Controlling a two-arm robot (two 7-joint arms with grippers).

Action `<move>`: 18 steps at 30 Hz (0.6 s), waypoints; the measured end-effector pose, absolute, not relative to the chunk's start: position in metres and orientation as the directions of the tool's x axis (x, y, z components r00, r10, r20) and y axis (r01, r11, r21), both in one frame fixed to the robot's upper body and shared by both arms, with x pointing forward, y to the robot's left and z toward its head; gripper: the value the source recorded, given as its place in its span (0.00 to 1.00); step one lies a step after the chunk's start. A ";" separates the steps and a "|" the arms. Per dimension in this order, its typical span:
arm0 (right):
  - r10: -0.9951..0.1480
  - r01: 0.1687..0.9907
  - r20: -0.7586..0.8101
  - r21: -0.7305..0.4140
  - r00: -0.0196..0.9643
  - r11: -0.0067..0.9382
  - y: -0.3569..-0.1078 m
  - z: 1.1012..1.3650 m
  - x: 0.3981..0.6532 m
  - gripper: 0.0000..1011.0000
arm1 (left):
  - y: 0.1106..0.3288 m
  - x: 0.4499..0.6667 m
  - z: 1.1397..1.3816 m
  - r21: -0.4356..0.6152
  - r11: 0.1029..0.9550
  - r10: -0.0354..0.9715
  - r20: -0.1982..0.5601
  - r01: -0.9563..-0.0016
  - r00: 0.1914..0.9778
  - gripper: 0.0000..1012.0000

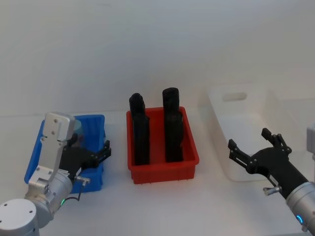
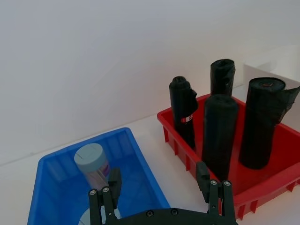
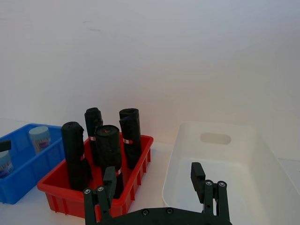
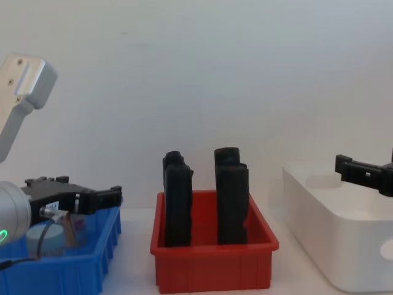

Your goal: Pick the cotton swabs from the blue box and place them into the white box.

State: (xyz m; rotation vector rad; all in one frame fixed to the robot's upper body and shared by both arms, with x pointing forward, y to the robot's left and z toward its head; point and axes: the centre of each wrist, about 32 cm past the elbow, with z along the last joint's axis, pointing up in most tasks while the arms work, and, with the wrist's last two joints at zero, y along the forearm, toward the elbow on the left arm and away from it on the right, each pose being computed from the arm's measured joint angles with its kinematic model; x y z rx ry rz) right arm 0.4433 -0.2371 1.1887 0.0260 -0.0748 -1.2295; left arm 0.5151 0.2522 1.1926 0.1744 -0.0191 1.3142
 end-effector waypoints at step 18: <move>-0.942 0.940 0.043 0.060 0.333 0.335 -0.237 1.189 0.443 0.99 | 0.278 0.541 1.182 0.216 0.176 0.977 0.084 -0.960 0.198 0.99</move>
